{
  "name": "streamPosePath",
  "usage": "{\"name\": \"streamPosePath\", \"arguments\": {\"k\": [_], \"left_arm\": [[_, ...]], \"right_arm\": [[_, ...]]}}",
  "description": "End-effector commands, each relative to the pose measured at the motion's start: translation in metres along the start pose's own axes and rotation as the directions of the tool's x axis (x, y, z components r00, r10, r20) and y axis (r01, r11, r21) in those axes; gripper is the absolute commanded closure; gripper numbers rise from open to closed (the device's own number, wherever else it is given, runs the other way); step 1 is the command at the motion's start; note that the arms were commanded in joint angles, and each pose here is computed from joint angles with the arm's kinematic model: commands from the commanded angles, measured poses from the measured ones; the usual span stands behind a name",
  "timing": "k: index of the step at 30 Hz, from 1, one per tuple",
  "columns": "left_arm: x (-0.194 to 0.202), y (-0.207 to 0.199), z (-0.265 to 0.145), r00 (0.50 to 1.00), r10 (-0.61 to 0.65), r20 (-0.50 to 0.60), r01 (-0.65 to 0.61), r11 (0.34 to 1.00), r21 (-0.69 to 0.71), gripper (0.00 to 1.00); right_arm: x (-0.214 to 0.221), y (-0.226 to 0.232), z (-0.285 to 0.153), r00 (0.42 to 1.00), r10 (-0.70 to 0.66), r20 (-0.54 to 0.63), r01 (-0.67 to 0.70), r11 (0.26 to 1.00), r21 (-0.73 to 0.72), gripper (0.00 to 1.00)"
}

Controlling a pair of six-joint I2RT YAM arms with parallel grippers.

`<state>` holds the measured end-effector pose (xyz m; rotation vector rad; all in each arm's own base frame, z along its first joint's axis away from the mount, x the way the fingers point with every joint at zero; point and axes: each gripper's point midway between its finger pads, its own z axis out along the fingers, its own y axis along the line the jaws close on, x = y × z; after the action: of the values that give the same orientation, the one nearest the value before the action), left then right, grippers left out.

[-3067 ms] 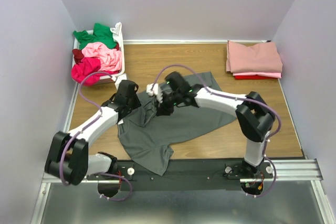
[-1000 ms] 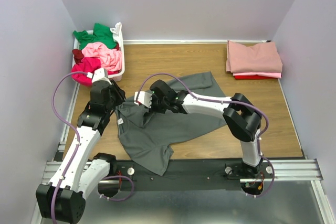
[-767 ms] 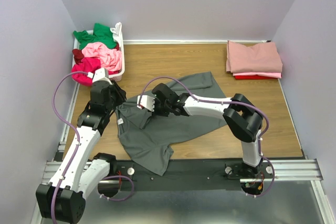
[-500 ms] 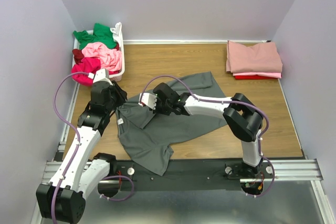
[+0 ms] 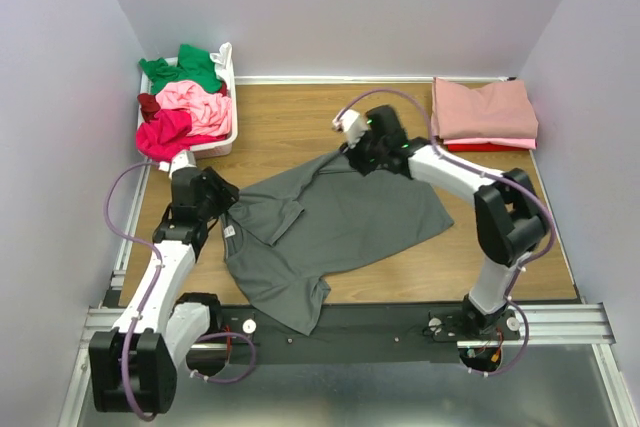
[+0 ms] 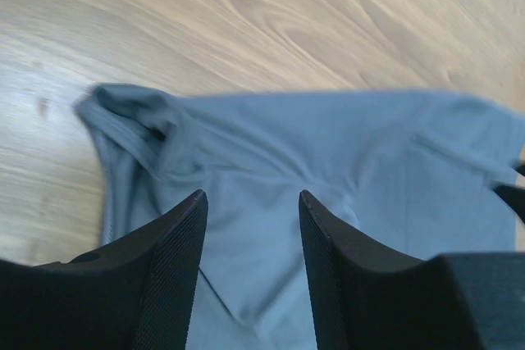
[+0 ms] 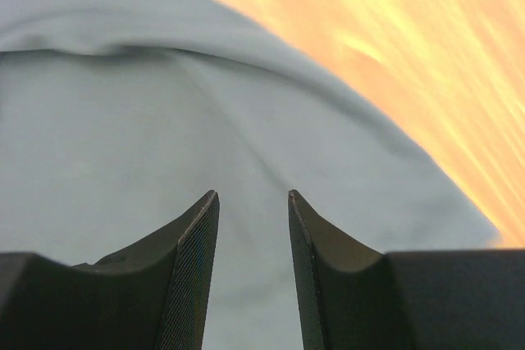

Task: Fold and stack the t-shirts
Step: Fold the tshirt

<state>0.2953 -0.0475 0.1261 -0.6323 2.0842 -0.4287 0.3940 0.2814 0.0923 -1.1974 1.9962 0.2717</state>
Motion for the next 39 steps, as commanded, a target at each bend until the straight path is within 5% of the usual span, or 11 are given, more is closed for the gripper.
{"name": "streamPosePath", "arguments": {"k": [1, 9, 33, 39], "left_arm": [[-0.016, 0.024, 0.012, 0.986, -0.148, 0.078, 0.149, 0.989, -0.006, 0.46], [-0.033, 0.07, 0.021, 0.949, -0.254, 0.186, 0.275, 0.956, -0.098, 0.49], [0.006, 0.104, 0.071, 0.973, -0.227, -0.042, 0.216, 0.96, -0.178, 0.52], [-0.003, 0.105, 0.081, 0.976, -0.215, -0.044, 0.205, 0.963, -0.173, 0.66]], "right_arm": [[0.001, -0.013, -0.021, 0.987, 0.143, 0.074, -0.136, 0.987, -0.086, 0.53], [0.002, -0.02, -0.03, 0.975, 0.199, 0.1, -0.186, 0.975, -0.121, 0.53], [0.016, -0.041, -0.034, 0.96, 0.262, 0.095, -0.252, 0.962, -0.108, 0.53], [0.035, -0.065, -0.032, 0.938, 0.339, 0.071, -0.335, 0.94, -0.061, 0.53]]}}
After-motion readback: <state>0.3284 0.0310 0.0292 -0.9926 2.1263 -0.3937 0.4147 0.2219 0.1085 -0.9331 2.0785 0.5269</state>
